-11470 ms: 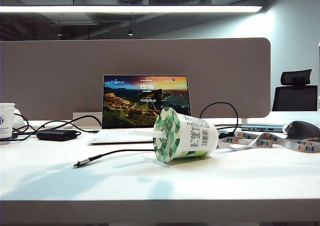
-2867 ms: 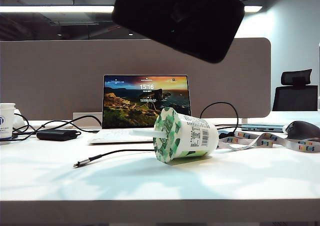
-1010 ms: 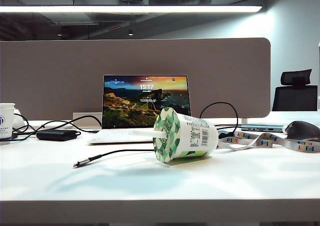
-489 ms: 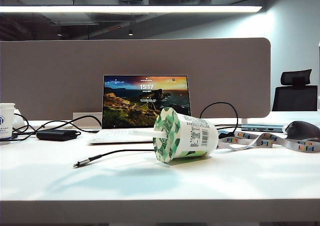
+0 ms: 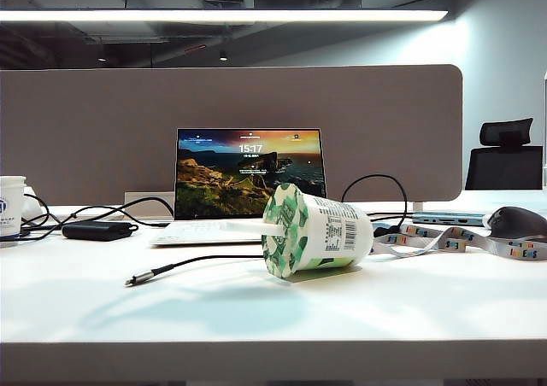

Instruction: Pick up the black phone, pick up the charger plug, insert the charger plug into the phone's charging port, and finally place the connected phone back on the desk.

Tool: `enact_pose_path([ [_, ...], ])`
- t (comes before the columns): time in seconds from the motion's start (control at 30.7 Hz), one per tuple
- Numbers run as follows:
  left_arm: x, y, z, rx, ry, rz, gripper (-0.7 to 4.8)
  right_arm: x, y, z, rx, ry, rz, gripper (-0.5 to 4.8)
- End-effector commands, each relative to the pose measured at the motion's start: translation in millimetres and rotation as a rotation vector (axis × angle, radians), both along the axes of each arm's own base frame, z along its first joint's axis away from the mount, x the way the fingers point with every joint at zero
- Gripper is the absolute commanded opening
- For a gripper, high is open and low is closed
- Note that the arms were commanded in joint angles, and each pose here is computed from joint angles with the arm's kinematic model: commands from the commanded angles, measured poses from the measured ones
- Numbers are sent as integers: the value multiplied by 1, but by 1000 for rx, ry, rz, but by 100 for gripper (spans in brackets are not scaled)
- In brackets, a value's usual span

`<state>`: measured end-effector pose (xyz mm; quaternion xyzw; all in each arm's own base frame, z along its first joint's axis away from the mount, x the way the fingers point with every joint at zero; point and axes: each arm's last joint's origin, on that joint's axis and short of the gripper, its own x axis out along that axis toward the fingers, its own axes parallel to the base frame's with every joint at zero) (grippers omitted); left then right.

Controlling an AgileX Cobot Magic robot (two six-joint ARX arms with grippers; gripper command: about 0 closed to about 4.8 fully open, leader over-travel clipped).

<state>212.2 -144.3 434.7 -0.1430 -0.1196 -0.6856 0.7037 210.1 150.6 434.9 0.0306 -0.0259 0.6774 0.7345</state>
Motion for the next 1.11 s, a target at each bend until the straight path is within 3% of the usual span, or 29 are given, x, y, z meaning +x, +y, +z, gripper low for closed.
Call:
enact_pose_path([
  [0.03,-1,1,3,-14,-5,16,-7,-2,-1,6,21,-57,-13,-3],
  [0.13,-1,1,3,-14,-24,24,-7,-2,-1,6,22,-58,-13,15],
  [0.2,-1,1,3,-12,-57,37,-7,-3,-2,6,23,-60,-14,102],
  [0.26,-1,1,3,-13,-76,47,-7,-2,-3,7,26,-48,-33,234],
  [0.33,1,4,3,-10,-95,65,-7,-3,-7,8,29,-26,-75,268],
  [0.59,18,31,0,21,-65,229,-7,-16,-21,11,7,46,-236,266],
  [0.75,23,43,-7,101,-39,392,-7,-19,-23,5,-32,184,-307,265],
  [0.81,22,45,-11,146,-28,462,-7,-17,-24,-3,-79,237,-362,263],
  [0.94,20,47,-16,214,-15,556,-7,-16,-25,-20,-245,233,-444,262],
  [1.11,19,50,-17,215,20,632,-7,-4,-20,-47,-420,323,-491,262],
])
